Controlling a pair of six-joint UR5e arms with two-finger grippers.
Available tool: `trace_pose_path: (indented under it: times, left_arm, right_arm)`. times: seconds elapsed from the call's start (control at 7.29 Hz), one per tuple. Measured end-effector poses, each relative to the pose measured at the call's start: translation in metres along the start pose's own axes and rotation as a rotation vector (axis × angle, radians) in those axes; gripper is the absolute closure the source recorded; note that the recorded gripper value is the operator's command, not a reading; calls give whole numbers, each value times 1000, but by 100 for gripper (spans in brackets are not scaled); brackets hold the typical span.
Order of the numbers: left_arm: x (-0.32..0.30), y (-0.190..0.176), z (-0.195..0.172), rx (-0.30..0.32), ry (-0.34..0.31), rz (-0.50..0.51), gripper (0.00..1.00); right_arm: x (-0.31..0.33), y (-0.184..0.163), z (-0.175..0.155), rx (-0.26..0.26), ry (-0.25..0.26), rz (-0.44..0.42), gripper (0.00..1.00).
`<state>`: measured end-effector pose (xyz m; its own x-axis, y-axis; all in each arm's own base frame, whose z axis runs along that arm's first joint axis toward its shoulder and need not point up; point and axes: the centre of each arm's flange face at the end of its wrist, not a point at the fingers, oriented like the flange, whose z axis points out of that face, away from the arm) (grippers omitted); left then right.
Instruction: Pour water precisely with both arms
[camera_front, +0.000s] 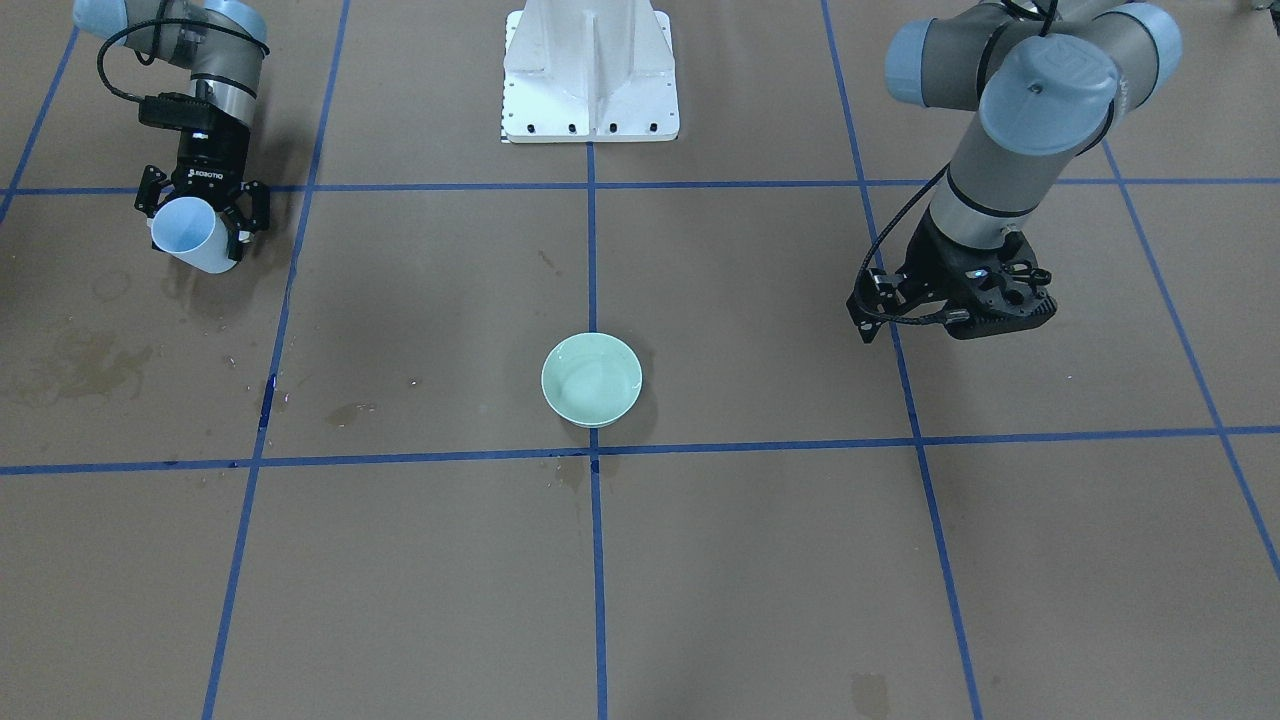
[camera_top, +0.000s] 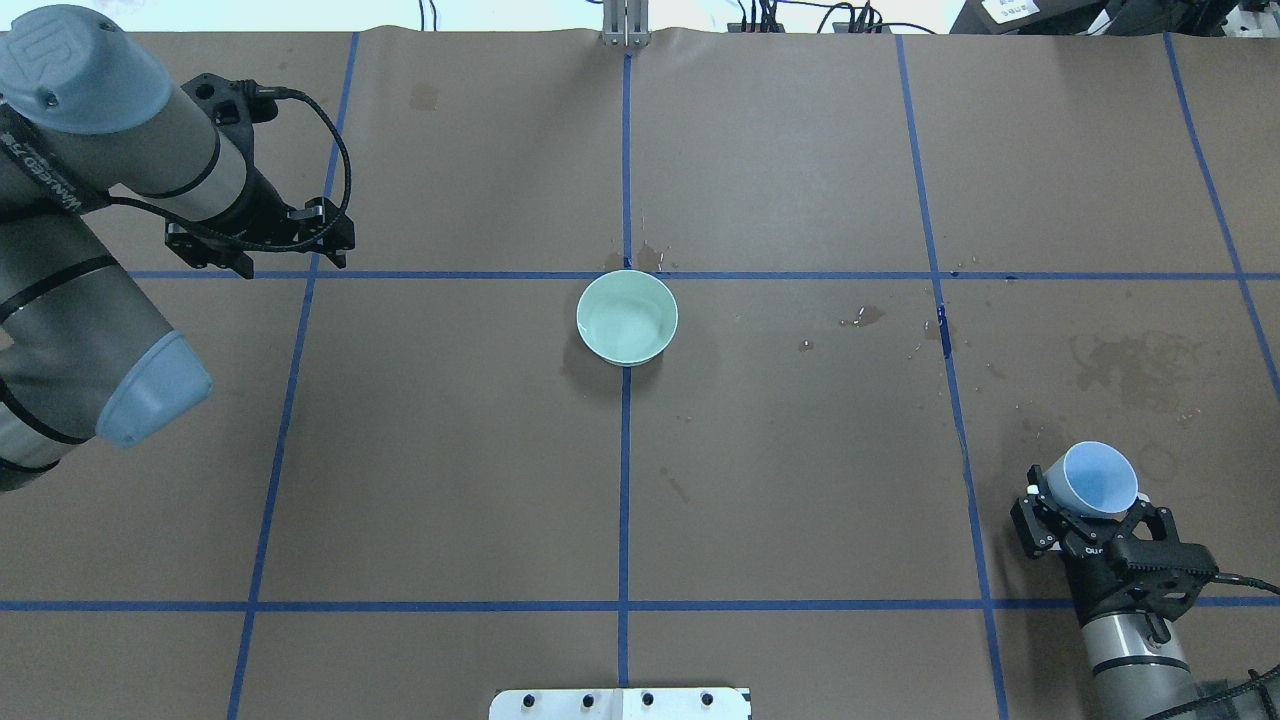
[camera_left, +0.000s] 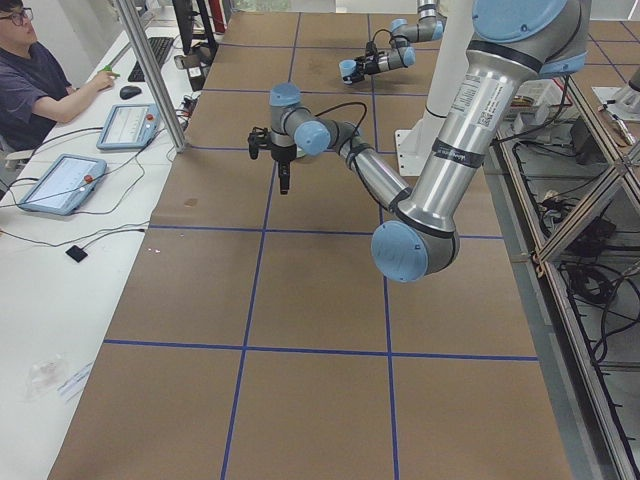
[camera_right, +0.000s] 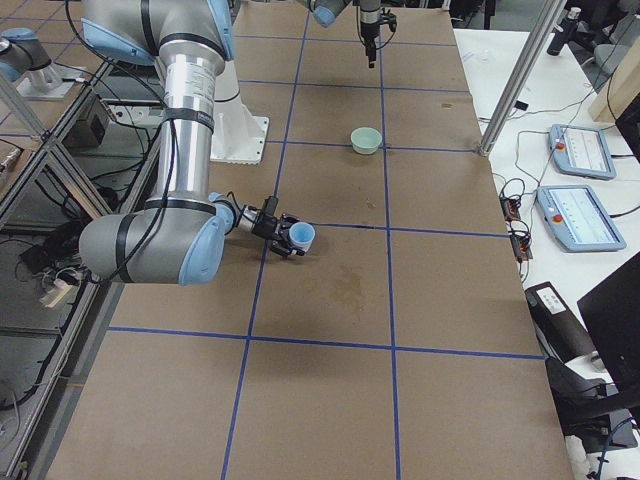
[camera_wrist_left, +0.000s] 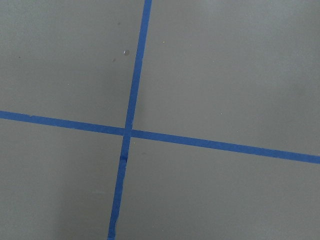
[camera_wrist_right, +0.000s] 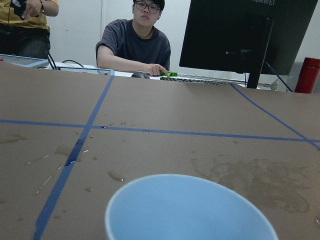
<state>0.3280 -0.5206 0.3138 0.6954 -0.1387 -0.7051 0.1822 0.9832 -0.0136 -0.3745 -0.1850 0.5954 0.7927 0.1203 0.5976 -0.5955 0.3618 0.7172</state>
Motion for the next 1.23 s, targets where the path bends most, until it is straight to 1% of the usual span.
trace_pose_path:
  times: [0.69, 1.23]
  left_arm:
    - [-1, 0, 0, -1, -2, -2, 0]
    - [-4, 1, 1, -2, -3, -3, 0]
  right_arm:
    - [-6, 9, -15, -25, -34, -9, 1]
    - [-3, 13, -25, -41, -57, 16, 1]
